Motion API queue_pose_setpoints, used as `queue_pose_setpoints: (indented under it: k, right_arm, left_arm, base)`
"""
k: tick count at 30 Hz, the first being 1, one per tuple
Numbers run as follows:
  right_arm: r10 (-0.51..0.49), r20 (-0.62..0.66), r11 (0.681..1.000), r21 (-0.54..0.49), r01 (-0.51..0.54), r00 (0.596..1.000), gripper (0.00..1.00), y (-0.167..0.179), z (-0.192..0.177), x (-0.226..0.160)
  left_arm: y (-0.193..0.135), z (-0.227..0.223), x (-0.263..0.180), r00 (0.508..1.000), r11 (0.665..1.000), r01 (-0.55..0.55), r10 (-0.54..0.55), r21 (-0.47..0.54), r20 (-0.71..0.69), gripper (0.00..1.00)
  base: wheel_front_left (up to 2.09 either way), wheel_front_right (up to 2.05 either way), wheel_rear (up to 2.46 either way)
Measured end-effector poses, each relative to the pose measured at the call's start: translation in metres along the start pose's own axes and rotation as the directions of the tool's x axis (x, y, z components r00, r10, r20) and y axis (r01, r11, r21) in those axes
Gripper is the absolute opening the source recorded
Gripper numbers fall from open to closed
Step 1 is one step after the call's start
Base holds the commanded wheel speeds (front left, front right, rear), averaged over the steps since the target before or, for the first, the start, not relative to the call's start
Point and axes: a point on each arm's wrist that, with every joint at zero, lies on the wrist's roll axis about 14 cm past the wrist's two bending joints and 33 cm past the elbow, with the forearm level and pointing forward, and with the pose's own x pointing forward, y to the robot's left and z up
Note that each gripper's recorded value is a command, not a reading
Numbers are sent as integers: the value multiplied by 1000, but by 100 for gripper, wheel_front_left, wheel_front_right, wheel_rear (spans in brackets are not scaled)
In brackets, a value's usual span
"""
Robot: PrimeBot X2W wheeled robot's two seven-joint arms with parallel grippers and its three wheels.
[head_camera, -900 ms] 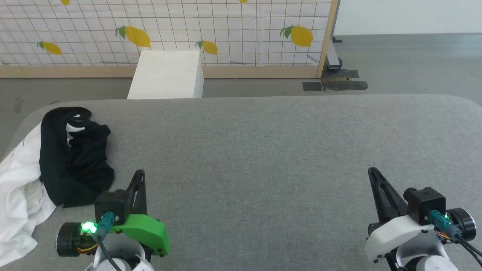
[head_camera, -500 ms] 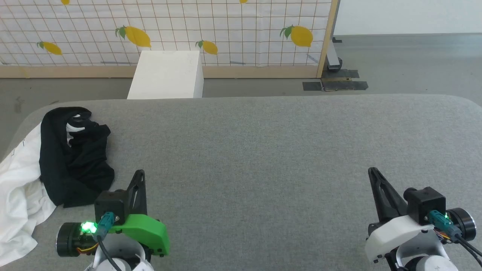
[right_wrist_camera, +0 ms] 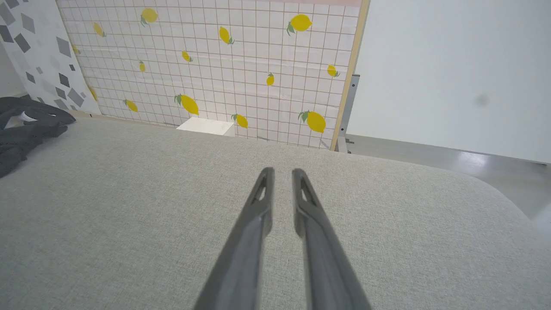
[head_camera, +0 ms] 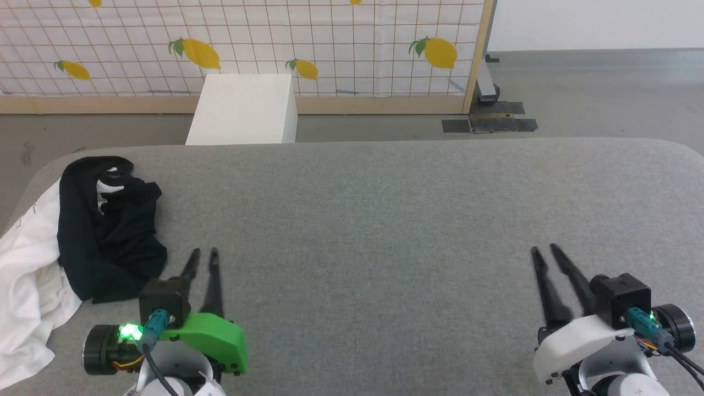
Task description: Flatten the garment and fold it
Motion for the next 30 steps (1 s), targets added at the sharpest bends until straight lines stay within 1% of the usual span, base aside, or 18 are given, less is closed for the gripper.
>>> queue_pose_setpoints:
  k: [9, 15, 30]
  right_arm:
    - [3, 3, 1000, 3, -3, 1000, 100, 1, 0, 1]
    - [20, 8, 1000, 7, -20, 1000, 100, 6, 0, 5]
    - [119, 24, 993, 21, -119, 993, 100, 38, 1, 20]
  left_arm:
    - [-1, -1, -1, 1000, 1000, 1, -1, -8, 0, 100]
    - [6, -1, -4, 1000, 1000, -26, 26, -15, 7, 100]
    - [40, 0, -23, 988, 988, -149, 150, -32, 30, 100]
  base:
    - [0, 0, 0]
    - [0, 0, 0]
    - [0, 0, 0]
